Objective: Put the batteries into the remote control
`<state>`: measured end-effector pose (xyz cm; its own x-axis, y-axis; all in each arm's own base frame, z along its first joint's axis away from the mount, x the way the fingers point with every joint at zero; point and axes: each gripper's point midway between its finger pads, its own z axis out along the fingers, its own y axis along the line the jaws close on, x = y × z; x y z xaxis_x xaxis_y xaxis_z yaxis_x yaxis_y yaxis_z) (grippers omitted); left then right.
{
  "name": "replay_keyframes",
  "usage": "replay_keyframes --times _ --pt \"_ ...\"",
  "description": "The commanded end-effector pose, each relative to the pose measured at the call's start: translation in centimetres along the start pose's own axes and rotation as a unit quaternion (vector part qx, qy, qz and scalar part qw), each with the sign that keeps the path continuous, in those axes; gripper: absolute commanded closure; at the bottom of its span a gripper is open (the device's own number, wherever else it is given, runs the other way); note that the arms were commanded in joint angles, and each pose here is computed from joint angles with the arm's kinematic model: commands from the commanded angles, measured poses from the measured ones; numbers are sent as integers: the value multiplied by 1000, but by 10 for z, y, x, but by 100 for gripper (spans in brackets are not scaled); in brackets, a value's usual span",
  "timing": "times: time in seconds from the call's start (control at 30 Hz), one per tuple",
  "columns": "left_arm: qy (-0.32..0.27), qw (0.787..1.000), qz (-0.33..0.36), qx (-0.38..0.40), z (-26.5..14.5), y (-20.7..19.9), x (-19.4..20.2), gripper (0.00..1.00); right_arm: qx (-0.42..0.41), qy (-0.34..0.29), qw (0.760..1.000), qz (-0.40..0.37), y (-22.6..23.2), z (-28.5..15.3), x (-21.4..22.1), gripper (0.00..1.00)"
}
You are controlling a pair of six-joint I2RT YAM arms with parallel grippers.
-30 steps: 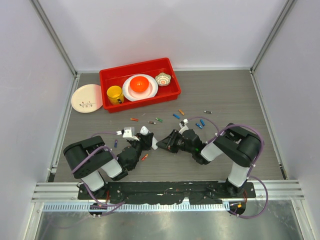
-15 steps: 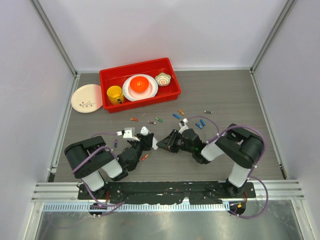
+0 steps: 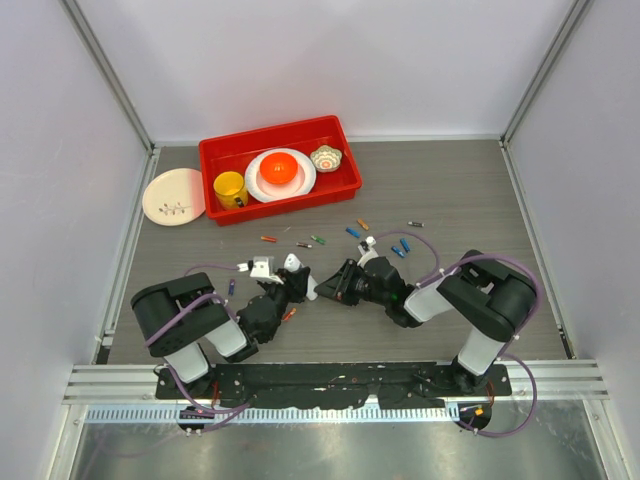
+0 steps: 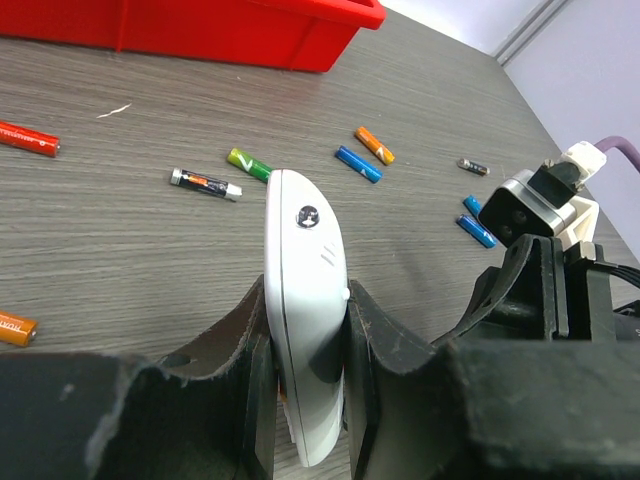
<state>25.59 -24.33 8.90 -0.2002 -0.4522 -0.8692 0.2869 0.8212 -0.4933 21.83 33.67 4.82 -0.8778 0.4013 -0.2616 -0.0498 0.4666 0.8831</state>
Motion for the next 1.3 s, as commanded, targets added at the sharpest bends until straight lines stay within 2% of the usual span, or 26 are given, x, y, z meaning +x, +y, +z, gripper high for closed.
replay_keyframes --times 0.0,0.83,0.87,1.0,1.13,1.27 --pt "7 999 30 29 -5 -10 8 100 -96 -39 994 -24 64 -1 -25 75" --pt "15 998 54 11 -7 0 18 100 -90 -40 995 -28 60 -9 -22 75" --pt "15 998 55 9 -7 1 18 100 -88 -40 995 -28 59 -10 -22 74" --pt "11 998 55 1 -7 4 16 100 -54 -39 998 -18 34 -19 -15 50" --pt "19 998 53 -14 -8 12 24 100 -43 -42 998 -3 20 -23 -15 48" --pt "23 998 49 -15 -7 13 28 100 -50 -40 998 -5 23 -21 -15 53"
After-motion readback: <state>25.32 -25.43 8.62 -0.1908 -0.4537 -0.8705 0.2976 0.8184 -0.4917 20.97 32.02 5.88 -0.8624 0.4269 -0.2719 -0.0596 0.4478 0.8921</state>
